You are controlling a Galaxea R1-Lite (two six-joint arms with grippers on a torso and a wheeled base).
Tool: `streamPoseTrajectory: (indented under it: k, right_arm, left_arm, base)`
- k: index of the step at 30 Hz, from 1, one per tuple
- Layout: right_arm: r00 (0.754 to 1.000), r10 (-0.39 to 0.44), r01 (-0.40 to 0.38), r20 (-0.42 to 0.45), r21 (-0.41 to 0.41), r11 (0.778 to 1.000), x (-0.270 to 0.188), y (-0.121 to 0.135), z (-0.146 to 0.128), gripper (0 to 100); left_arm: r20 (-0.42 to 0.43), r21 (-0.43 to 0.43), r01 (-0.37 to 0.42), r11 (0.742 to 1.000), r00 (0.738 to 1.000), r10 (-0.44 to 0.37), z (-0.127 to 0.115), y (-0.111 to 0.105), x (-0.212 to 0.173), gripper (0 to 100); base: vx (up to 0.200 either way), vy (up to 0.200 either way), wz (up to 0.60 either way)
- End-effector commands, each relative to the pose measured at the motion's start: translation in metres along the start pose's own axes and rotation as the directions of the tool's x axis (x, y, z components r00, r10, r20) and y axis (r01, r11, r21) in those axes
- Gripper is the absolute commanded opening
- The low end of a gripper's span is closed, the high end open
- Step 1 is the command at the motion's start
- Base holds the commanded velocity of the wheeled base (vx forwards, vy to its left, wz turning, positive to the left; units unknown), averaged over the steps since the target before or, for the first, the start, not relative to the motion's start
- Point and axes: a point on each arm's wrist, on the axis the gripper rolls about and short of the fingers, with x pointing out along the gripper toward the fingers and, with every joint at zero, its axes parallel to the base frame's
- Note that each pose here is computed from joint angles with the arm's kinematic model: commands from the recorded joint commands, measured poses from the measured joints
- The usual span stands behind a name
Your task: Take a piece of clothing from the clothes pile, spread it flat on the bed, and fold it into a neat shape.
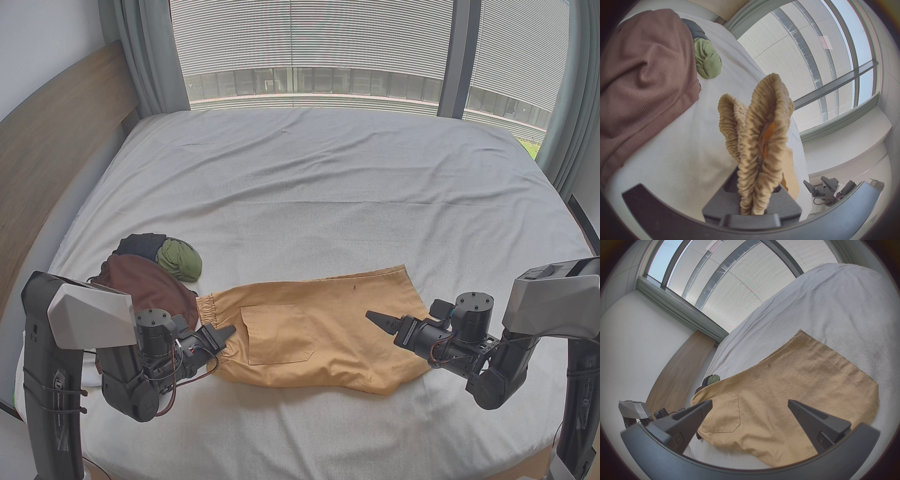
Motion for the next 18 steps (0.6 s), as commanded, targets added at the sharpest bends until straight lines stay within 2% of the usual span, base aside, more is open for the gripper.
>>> streamPoseTrajectory:
  k: [1,7,18]
  right_arm:
    - [1.000,0.000,0.000,-0.002,0.000,1.000,0.000,0.000,-0.001,100]
    - [1.000,0.001,-0.001,-0.003,-0.001,1.000,0.000,0.000,-0.001,100]
    - [1.000,0.003,-0.003,-0.003,-0.001,1.000,0.000,0.001,-0.001,100]
  left_arm:
    - [0.003,0.025,-0.016,1.000,1.000,0.016,0.004,0.005,-0.007,0]
    - [-0.001,0.054,-0.042,0.998,0.999,0.042,0.008,0.014,-0.014,0]
    - [0.033,0.033,-0.078,0.996,0.996,0.077,0.024,0.021,-0.036,0]
  base:
    - [0.000,0.000,0.00]
    - [0.000,0.000,0.00]
    - [0.000,0.000,0.00]
